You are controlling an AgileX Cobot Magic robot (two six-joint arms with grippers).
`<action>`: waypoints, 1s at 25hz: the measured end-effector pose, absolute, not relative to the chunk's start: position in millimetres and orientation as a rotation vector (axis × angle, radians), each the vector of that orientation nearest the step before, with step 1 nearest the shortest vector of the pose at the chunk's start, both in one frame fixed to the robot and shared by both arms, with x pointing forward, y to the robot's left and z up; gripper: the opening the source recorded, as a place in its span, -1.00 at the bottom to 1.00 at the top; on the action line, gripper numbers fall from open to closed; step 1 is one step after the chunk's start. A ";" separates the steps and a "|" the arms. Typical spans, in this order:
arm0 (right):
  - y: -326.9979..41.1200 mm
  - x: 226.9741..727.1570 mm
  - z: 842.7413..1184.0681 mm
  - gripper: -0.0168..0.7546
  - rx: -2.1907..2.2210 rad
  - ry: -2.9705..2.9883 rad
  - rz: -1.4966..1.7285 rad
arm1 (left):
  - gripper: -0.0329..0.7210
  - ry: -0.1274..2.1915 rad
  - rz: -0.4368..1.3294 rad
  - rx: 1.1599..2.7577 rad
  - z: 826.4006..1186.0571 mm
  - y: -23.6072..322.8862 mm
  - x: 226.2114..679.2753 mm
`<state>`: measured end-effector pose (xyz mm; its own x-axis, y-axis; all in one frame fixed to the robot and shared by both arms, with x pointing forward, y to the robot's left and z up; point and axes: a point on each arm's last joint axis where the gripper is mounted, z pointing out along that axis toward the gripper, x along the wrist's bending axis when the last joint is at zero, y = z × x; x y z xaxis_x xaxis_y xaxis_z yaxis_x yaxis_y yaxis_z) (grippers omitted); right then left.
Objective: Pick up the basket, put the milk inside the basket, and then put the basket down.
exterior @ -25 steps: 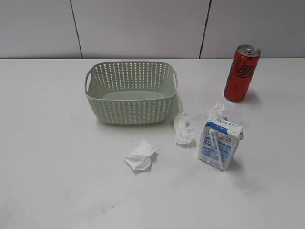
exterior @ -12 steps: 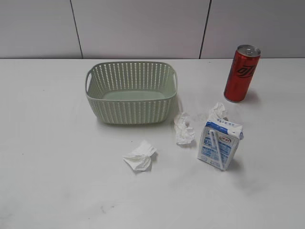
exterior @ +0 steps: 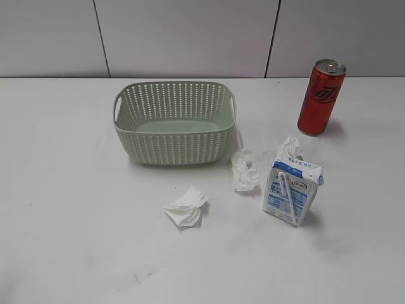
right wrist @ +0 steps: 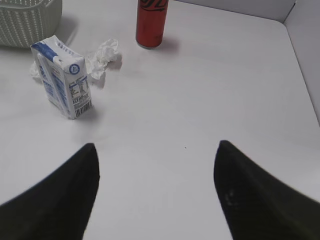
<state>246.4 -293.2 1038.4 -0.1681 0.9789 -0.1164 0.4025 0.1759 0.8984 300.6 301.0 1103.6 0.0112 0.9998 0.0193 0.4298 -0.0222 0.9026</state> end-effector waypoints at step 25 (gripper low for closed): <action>-293.1 246.4 1038.4 0.50 1.325 1.696 0.963 | 0.64 1.681 0.603 1.814 1118.5 291.3 527.8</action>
<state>246.4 -293.1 1038.4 -0.1685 0.9789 -0.1157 0.4024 0.1754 0.8985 527.8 291.3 1118.5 0.1005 0.9930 -0.0624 0.7273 -0.0306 0.6856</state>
